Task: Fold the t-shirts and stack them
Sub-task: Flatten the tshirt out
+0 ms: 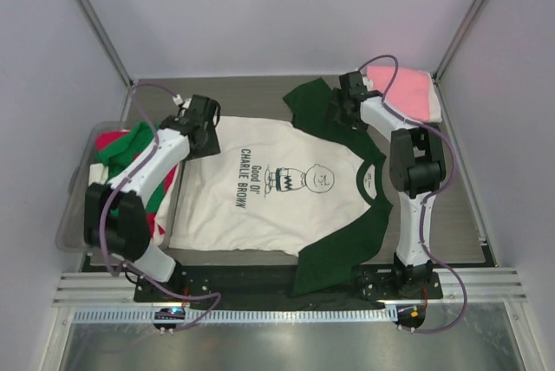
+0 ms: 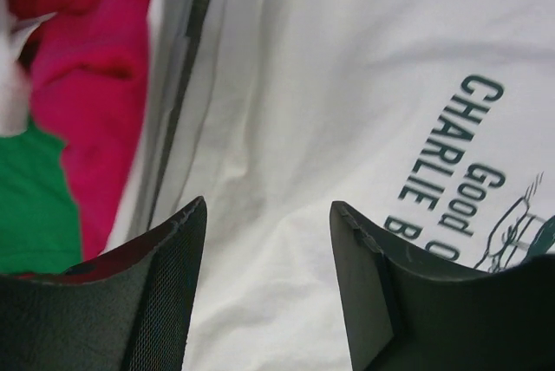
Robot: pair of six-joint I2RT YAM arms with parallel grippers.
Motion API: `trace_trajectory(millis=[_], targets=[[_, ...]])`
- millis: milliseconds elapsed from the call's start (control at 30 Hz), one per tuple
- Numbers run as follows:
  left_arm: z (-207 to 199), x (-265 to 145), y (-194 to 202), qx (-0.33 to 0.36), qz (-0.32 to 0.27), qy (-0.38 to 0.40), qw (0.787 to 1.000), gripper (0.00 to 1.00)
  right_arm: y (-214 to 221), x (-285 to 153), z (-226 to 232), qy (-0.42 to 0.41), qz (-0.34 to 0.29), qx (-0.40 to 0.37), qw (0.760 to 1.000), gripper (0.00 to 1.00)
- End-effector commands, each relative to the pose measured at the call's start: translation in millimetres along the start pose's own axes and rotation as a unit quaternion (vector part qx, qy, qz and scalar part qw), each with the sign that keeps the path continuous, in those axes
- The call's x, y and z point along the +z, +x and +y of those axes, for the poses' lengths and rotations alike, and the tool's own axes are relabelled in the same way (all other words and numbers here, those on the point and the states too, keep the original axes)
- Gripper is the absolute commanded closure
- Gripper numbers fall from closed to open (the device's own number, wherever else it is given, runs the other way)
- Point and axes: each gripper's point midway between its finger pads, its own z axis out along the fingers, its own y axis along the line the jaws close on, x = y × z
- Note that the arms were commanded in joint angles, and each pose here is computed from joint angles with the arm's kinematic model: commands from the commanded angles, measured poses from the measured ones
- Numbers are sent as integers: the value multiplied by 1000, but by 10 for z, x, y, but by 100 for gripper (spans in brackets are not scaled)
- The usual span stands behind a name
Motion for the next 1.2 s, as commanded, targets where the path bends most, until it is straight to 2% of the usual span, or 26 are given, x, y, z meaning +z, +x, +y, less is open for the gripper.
trace_trajectory(millis=[0, 200, 300, 333, 367, 400, 433, 567, 600, 667, 733, 767, 833, 867, 900, 933, 967, 1000, 1033, 1100, 1133, 1167], targets=[[-382, 359, -102, -25, 25, 26, 999, 40, 39, -43, -248, 76, 6, -47, 996, 0], [-787, 901, -307, -37, 44, 31, 998, 41, 42, 231, -321, 110, 22, -84, 990, 0], [-803, 1266, -225, -39, 77, 16, 996, 41, 173, 485, -336, 117, 46, -93, 988, 0], [-852, 1303, -308, -46, 73, 24, 996, 41, 43, 534, -279, 113, 33, -88, 989, 0], [-862, 1453, -231, -45, 88, 19, 995, 41, 19, 601, -268, 113, 32, -84, 989, 0], [-857, 1510, -263, -50, 90, 20, 995, 41, 143, 781, -338, 124, 50, -87, 987, 0], [-888, 1551, -329, -54, 86, 23, 995, 41, -65, 802, -234, 115, 27, -80, 990, 0], [-949, 1852, -333, -65, 105, 24, 992, 41, -372, 1109, -185, 103, -5, -52, 993, 0], [-982, 1871, -440, -73, 97, 31, 992, 41, -602, 1070, -89, 89, -34, -40, 995, 0], [-1038, 1963, -426, -78, 111, 41, 990, 41, -765, 1101, -83, 85, -60, -30, 994, 0], [-1105, 1896, -620, -84, 96, 54, 990, 41, -942, 1003, -41, 79, -84, -21, 993, 0], [-1127, 1841, -699, -85, 89, 60, 991, 41, -1197, 804, 108, 51, -120, -15, 991, 0], [-1176, 1535, -954, -91, 59, 83, 991, 40, -1257, 640, 256, 13, -126, -27, 992, 0], [-1167, 1412, -1032, -91, 46, 85, 991, 39, -1498, 323, 391, -10, -158, -24, 987, 0], [-1163, 1267, -1061, -85, 33, 81, 993, 38, -1514, 210, 481, -22, -163, -31, 986, 0], [-1151, 951, -1216, -89, 7, 94, 992, 37, -1575, 71, 553, -33, -171, -41, 984, 0], [-1138, 766, -1261, -91, -4, 100, 991, 36, -1747, -283, 673, -54, -195, -43, 978, 0], [-1113, 668, -1148, -85, 1, 97, 992, 36, -1724, -422, 784, -66, -198, -52, 977, 0], [-1061, 313, -1257, -92, -25, 113, 989, 36, -1765, -611, 845, -75, -207, -54, 974, 0], [-937, 178, -1012, -94, -12, 106, 990, 36, -1771, -1072, 898, -89, -219, -53, 970, 0], [-825, -144, -1062, -107, -37, 120, 986, 36, -1681, -1226, 969, -95, -218, -56, 970, 0], [-758, -194, -975, -119, -36, 119, 985, 36, -1597, -1331, 964, -94, -213, -55, 971, 0]])
